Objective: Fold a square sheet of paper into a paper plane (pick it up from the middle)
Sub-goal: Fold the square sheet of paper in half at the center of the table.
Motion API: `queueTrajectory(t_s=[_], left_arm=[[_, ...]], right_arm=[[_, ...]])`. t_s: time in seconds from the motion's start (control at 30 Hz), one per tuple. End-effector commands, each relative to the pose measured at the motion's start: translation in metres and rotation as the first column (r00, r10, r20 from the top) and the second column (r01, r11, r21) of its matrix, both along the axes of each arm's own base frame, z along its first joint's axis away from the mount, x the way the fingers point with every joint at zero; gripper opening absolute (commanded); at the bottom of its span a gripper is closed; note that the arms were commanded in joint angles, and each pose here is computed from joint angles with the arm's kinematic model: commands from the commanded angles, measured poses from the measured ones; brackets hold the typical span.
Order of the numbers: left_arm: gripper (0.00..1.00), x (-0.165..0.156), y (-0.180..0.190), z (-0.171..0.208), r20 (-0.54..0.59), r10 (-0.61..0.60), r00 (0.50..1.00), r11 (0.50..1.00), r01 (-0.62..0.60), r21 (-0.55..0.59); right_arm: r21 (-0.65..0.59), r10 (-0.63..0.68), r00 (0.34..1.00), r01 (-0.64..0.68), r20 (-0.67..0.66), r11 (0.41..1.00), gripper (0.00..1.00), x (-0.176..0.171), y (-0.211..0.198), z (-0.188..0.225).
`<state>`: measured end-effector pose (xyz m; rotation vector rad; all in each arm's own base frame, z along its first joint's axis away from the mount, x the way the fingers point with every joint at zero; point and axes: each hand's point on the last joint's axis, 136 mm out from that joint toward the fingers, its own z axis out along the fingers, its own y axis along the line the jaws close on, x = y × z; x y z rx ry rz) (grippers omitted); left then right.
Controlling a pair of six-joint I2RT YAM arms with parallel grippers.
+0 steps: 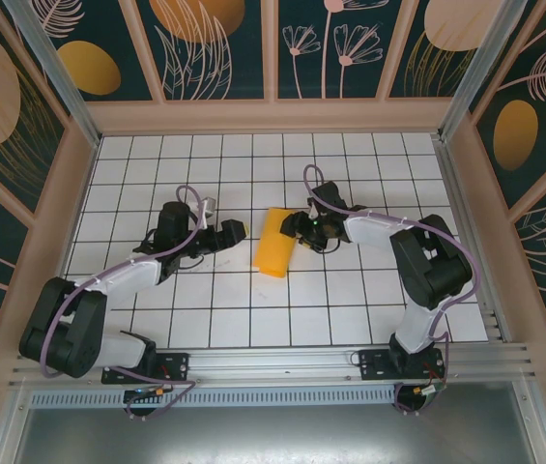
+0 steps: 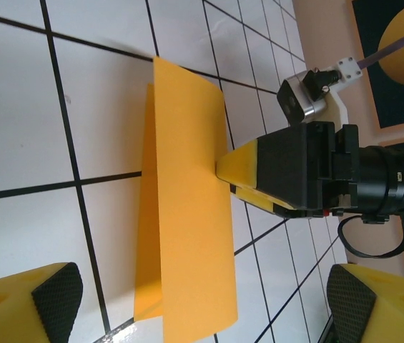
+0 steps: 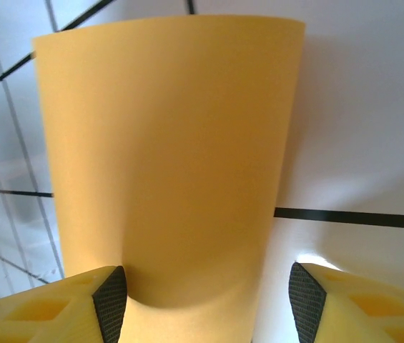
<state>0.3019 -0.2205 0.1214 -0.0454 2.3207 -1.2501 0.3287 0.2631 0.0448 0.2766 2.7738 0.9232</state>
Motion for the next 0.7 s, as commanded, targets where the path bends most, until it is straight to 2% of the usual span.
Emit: queueTrajectory(t_s=[0.0,0.17,0.3,0.47,0.67], left_arm=[[0.9,0.004,-0.011,0.01,0.028,-0.024,0.999,0.999,0.024,-0.022],[0.89,0.004,-0.018,0.008,0.028,-0.033,0.999,0.999,0.033,-0.013],[0.88,0.005,-0.019,0.006,0.022,-0.032,0.999,0.999,0.032,-0.014],[0.86,0.006,-0.019,0.004,0.022,-0.033,0.999,0.999,0.033,-0.005],[0.86,0.009,-0.019,0.002,0.02,-0.025,0.999,1.0,0.025,0.002]], right_arm=[[-0.111,-0.046,0.999,0.044,-0.015,0.993,0.65,-0.004,-0.019,-0.006],[-0.191,-0.116,0.993,0.107,-0.036,0.976,0.65,-0.005,-0.031,-0.02],[-0.204,-0.095,0.995,0.087,-0.031,0.975,0.65,-0.009,-0.022,-0.023],[-0.303,-0.116,0.992,0.096,-0.047,0.948,0.64,-0.012,-0.034,-0.032],[-0.314,-0.122,0.991,0.098,-0.056,0.944,0.63,-0.015,-0.035,-0.038]])
